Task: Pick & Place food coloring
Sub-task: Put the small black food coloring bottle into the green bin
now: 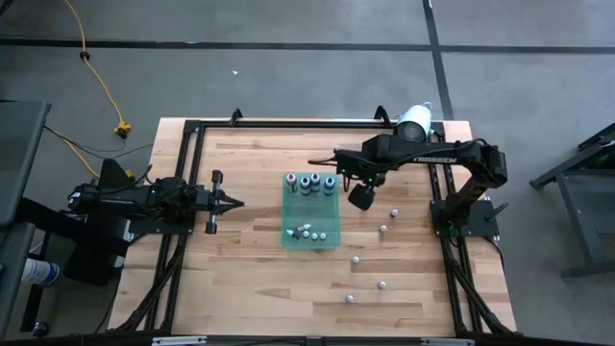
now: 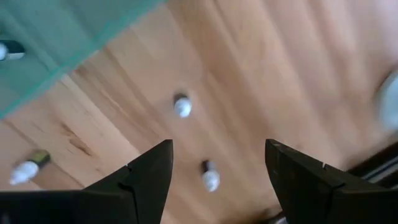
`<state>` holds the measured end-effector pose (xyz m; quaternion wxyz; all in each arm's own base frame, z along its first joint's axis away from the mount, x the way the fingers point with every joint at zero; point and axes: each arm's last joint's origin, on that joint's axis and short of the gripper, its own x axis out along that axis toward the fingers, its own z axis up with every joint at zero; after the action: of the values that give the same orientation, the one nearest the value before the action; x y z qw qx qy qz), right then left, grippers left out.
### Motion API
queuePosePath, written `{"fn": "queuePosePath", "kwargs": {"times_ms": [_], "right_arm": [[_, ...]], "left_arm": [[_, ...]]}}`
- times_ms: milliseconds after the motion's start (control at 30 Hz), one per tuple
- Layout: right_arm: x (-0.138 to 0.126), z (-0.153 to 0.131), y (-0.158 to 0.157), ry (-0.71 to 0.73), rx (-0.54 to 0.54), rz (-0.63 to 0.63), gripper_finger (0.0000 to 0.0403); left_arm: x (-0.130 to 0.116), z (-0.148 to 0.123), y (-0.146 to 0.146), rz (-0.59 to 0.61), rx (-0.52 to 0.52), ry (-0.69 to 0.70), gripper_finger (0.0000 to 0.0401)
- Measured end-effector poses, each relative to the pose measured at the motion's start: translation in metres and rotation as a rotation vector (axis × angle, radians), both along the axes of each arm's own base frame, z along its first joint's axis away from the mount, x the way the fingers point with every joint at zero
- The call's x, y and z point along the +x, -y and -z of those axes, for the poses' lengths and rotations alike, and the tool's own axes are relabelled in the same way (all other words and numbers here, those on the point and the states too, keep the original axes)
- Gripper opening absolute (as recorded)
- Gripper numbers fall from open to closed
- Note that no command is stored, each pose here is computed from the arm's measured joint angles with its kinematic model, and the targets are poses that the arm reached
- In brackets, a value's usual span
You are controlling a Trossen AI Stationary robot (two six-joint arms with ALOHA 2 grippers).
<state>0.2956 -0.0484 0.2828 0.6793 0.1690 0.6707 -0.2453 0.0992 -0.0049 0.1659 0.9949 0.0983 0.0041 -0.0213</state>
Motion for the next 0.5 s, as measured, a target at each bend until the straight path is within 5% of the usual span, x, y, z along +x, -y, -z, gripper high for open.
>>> {"fn": "queuePosePath", "kwargs": {"times_ms": [200,500], "right_arm": [[-0.006,0.045,0.003,-0.015,0.149,0.253,0.0243],[-0.011,0.092,0.003,0.045,0.180,0.360,0.0243]], "left_arm": [[0.000,0.000,0.000,0.000,0.000,0.000,0.0000],[0.000,0.000,0.000,0.000,0.000,0.000,0.0000]]}}
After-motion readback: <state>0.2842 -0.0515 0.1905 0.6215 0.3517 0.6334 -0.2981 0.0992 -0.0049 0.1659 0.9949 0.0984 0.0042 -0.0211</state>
